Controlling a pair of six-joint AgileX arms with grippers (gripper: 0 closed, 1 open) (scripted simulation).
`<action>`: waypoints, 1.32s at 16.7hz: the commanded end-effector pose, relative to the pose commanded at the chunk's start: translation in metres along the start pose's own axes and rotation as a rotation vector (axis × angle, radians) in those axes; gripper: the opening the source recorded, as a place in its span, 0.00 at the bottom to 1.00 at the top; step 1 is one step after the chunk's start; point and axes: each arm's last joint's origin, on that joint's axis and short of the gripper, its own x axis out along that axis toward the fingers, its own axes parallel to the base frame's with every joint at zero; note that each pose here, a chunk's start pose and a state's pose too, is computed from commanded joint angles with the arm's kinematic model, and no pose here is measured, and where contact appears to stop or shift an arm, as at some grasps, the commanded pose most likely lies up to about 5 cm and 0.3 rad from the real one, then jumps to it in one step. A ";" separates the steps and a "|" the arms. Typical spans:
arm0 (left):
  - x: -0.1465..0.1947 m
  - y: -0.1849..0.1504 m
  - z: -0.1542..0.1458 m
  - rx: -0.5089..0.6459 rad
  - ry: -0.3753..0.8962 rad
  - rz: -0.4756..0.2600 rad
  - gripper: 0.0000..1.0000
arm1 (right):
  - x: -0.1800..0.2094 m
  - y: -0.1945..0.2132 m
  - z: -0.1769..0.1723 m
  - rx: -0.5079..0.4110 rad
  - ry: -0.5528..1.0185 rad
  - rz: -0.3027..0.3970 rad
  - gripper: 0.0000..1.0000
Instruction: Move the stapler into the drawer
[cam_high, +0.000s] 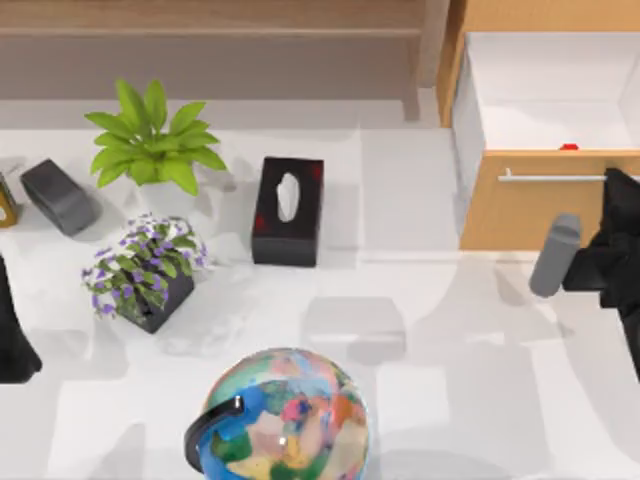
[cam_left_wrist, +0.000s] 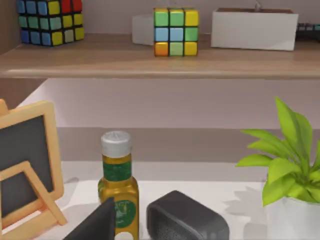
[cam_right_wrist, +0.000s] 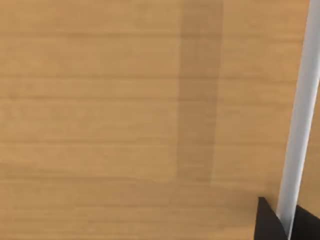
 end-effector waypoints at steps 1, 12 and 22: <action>0.000 0.000 0.000 0.000 0.000 0.000 1.00 | 0.006 0.000 0.000 -0.001 0.001 0.002 0.00; 0.000 0.000 0.000 0.000 0.000 0.000 1.00 | 0.060 -0.003 0.001 0.006 -0.004 -0.012 0.00; 0.000 0.000 0.000 0.000 0.000 0.000 1.00 | 0.096 -0.004 0.003 0.008 -0.005 -0.011 0.00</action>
